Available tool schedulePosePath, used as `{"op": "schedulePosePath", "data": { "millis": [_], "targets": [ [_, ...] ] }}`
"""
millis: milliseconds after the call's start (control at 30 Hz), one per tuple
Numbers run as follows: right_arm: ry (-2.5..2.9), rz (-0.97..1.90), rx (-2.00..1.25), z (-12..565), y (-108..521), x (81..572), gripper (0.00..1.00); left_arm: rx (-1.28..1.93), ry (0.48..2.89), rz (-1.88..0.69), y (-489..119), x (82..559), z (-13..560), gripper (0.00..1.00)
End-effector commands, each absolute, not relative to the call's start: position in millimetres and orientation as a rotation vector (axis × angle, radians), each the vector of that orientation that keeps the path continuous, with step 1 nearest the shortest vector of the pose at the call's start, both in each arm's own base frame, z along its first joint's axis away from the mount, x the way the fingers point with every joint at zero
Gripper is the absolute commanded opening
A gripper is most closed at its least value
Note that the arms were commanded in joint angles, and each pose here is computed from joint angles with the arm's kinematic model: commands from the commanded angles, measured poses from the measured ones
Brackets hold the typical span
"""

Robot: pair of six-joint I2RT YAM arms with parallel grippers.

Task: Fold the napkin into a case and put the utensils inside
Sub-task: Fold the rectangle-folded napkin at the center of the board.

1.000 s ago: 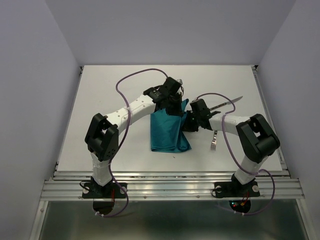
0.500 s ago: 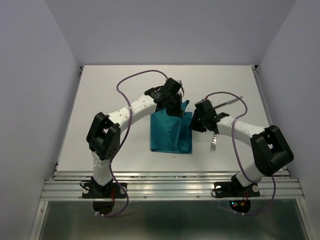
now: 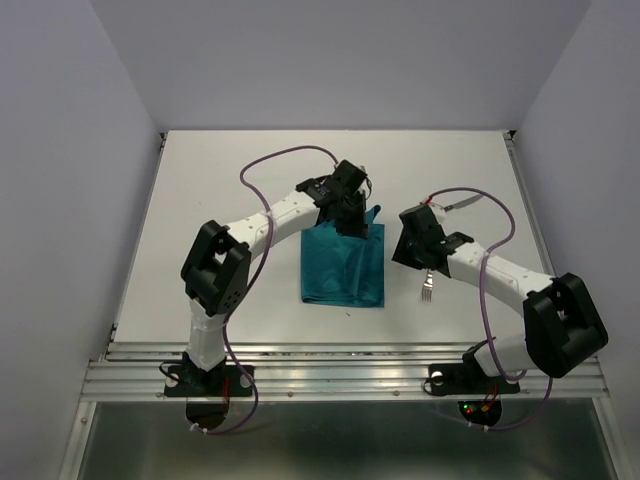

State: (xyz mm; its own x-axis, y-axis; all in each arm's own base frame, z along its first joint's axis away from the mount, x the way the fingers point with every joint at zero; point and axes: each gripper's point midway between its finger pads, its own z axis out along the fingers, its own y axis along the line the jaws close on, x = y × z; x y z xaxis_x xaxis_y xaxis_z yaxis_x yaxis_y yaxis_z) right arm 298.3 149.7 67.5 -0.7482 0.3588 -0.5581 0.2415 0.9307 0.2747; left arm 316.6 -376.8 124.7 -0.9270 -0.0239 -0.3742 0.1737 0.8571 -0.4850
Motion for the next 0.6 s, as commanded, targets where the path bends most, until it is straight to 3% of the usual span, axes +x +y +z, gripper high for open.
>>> {"op": "schedulePosePath", "data": {
  "millis": [0, 300, 567],
  "targets": [
    [2.405, 0.197, 0.461, 74, 139, 297, 0.36, 0.141, 2.627, -0.810, -390, 312, 140, 0.00],
    [2.438, 0.211, 0.437, 70, 145, 296, 0.36, 0.154, 2.633, -0.825, -397, 309, 138, 0.00],
    [2.546, 0.423, 0.340, 45, 185, 294, 0.36, 0.164, 2.647, -0.833, -402, 305, 134, 0.00]
  ]
}}
